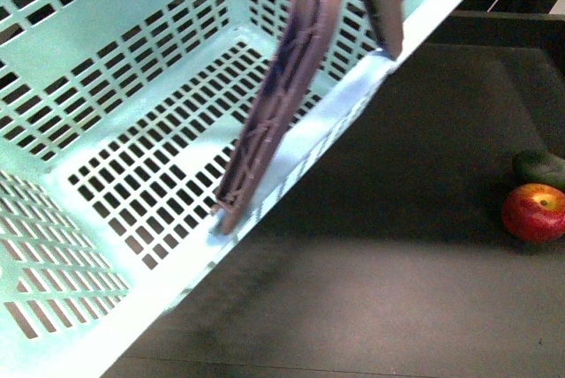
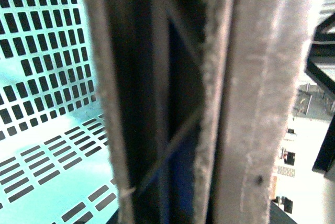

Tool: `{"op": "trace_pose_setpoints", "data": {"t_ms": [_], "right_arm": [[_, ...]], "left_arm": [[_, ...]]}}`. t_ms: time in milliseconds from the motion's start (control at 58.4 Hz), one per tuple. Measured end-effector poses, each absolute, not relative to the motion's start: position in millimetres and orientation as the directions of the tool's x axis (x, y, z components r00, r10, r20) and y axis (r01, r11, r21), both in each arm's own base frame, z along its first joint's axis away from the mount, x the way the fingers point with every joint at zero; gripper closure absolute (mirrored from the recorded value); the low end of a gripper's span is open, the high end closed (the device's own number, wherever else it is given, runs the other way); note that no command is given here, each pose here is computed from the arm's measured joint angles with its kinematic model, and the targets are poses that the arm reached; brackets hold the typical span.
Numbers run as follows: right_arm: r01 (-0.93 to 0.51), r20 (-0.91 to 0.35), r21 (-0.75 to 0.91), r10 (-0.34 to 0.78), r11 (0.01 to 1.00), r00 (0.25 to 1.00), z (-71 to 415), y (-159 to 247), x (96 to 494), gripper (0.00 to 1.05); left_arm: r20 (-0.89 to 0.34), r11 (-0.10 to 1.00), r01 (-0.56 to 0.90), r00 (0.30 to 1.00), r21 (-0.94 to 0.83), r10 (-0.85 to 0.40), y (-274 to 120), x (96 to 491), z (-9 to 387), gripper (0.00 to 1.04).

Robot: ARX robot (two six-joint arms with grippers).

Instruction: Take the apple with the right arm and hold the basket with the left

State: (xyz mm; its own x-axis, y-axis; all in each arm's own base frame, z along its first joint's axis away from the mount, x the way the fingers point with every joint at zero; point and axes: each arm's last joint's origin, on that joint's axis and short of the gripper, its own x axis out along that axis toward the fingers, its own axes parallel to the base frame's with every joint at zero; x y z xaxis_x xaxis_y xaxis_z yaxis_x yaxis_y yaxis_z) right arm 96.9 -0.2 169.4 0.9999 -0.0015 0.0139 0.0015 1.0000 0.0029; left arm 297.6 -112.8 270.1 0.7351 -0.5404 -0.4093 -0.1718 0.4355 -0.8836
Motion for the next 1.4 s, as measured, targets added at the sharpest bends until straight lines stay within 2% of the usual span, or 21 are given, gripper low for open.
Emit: {"op": "trace_pose_setpoints", "data": {"t_ms": [411,599,856,890,924,1010,1078,1181,1403], "right_arm": [[0.001,0.014,0.003,-0.002,1.0,1.0,169,0,97,0.09],[0.001,0.014,0.003,-0.002,1.0,1.0,169,0,97,0.09],[0.001,0.012,0.003,-0.002,1.0,1.0,169,0,97,0.09],[0.089,-0.097,0.011,-0.088,0.996,0.991,168,-1,97,0.09],[0.205,-0.265,-0.034,-0.207,0.978,0.942,167,-3,99,0.09],[0.292,-0.414,-0.097,-0.306,0.951,0.858,162,-10,103,0.09],[0.312,-0.453,-0.099,-0.322,0.945,0.831,159,-15,108,0.09],[0.31,-0.461,-0.088,-0.314,0.947,0.83,157,-23,117,0.09],[0.266,-0.494,-0.16,-0.31,0.951,0.812,137,-49,164,0.09]], "left_arm": [[-0.365,0.435,-0.046,0.629,-0.899,-0.687,-168,275,284,0.89],[-0.339,0.446,0.014,0.627,-0.895,-0.701,-171,274,287,0.89],[-0.339,0.446,0.015,0.627,-0.895,-0.701,-171,274,287,0.89],[-0.339,0.446,0.015,0.627,-0.895,-0.701,-171,274,287,0.89],[-0.339,0.446,0.015,0.627,-0.895,-0.701,-171,274,287,0.89],[-0.339,0.446,0.016,0.628,-0.895,-0.701,-170,274,287,0.89],[-0.339,0.447,0.016,0.627,-0.895,-0.701,-170,274,287,0.89],[-0.339,0.447,0.015,0.628,-0.895,-0.7,-170,274,287,0.89],[-0.338,0.446,0.016,0.628,-0.895,-0.701,-170,274,287,0.89]]}}
